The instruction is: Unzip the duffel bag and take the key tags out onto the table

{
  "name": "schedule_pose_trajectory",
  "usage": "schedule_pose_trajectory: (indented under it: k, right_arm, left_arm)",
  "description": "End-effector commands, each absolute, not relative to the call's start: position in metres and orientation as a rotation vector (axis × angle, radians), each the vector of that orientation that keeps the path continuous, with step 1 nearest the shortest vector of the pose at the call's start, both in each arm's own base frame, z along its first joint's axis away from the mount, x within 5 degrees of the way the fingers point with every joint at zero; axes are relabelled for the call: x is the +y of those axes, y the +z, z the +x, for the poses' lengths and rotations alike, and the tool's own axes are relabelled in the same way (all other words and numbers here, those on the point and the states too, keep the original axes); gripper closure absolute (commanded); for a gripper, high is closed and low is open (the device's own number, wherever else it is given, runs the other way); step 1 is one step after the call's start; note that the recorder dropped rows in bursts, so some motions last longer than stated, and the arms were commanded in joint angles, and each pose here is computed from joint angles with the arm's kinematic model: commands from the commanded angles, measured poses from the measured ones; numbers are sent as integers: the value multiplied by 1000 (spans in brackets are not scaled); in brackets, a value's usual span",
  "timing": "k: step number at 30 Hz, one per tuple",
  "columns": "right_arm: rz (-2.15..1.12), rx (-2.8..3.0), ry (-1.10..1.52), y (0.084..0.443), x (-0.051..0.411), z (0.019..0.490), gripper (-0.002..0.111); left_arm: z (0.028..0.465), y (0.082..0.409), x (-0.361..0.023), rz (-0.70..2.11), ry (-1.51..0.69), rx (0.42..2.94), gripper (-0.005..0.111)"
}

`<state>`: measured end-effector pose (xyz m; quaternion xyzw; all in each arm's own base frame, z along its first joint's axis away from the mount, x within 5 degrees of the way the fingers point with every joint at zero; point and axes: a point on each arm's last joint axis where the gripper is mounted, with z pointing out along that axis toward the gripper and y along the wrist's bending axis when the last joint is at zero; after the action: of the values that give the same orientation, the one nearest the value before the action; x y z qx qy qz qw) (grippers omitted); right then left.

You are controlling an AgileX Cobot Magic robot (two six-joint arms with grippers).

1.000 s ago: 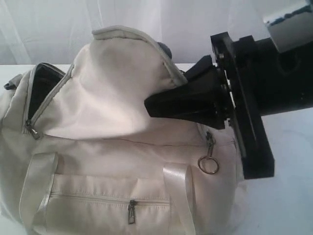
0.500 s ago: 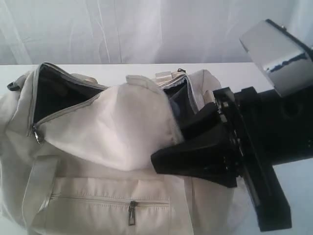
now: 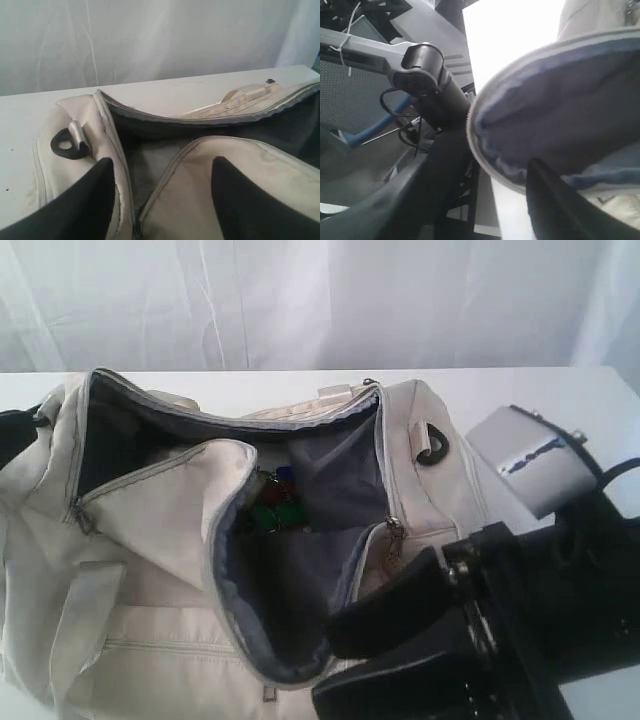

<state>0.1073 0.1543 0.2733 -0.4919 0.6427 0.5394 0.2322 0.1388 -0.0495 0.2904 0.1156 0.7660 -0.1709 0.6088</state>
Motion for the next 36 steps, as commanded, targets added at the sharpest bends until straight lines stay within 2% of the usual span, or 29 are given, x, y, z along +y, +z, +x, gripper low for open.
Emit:
schedule_pose_trajectory:
  k: [1, 6, 13, 17, 19, 21, 24, 27, 32, 36]
  right_arm:
    - [-1371, 1808, 1586, 274, 160, 90, 54]
    - [-1445, 1769, 1645, 284, 162, 67, 54]
    - [-1519, 1434, 1516, 328, 151, 52, 54]
    - [-1228, 1460, 1205, 346, 150, 76, 55]
    - [-985, 1537, 1032, 348, 147, 101, 63]
    - [-822, 1615, 946, 344, 147, 121, 76]
    - [-815, 1690, 932, 333, 159, 138, 94]
    - [-860, 1772, 984, 319, 180, 156, 104]
    - [-738, 1928, 990, 295, 210, 200, 108]
    - [-783, 1994, 1054, 274, 238, 223, 108]
  left_arm:
    - [138, 290, -45, 256, -340, 1765, 47]
    - [139, 290, -45, 249, -332, 1764, 47]
    - [139, 290, -44, 246, -328, 1764, 47]
    - [139, 290, -44, 246, -328, 1764, 47]
    - [139, 290, -44, 246, -328, 1762, 47]
    - [139, 290, -44, 246, -328, 1762, 47]
    - [139, 290, -44, 245, -330, 1763, 47]
    - [139, 290, -44, 245, -330, 1763, 47]
    - [139, 290, -44, 245, -330, 1763, 47]
    - [139, 290, -44, 245, -330, 1763, 47]
